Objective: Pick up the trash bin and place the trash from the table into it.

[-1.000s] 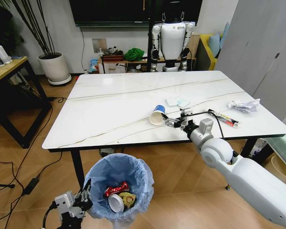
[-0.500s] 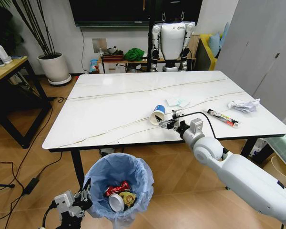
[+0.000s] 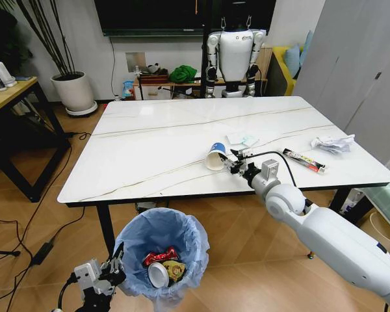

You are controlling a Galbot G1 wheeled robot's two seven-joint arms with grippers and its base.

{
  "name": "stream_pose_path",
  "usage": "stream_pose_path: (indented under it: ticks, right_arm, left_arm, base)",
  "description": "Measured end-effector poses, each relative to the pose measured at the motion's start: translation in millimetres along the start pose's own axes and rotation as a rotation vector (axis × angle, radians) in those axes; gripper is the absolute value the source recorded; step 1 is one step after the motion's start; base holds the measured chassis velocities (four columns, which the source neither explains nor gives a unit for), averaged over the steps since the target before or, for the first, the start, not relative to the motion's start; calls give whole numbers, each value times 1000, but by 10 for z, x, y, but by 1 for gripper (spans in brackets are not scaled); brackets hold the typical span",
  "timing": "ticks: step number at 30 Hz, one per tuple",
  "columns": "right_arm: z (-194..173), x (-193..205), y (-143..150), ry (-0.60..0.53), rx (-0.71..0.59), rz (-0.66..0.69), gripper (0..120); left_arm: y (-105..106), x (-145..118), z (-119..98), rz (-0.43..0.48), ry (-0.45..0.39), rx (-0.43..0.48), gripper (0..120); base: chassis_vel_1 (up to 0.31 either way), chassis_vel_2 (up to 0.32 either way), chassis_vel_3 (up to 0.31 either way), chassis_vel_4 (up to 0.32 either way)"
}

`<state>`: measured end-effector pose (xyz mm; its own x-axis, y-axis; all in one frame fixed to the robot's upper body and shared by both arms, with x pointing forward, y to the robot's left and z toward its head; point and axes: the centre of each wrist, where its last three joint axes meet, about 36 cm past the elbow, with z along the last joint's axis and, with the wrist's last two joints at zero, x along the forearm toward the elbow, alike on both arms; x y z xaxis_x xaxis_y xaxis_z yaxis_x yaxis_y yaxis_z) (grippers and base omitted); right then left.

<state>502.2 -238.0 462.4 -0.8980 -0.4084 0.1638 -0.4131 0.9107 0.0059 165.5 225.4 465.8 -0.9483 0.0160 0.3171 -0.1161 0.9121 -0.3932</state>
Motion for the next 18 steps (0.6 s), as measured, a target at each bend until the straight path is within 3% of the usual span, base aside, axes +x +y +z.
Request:
stream_pose_path:
  ticks: [7,18]
  right_arm:
    - [1,17,-15,-2,2,1,0]
    - [-66,205,-215,-35,-20,6,0]
  left_arm:
    - [0,-6,6,3,2,1,0]
    - [-25,-27,12,32,13,19,0]
  base:
    - [0,0,0,0]
    - [0,0,0,0]
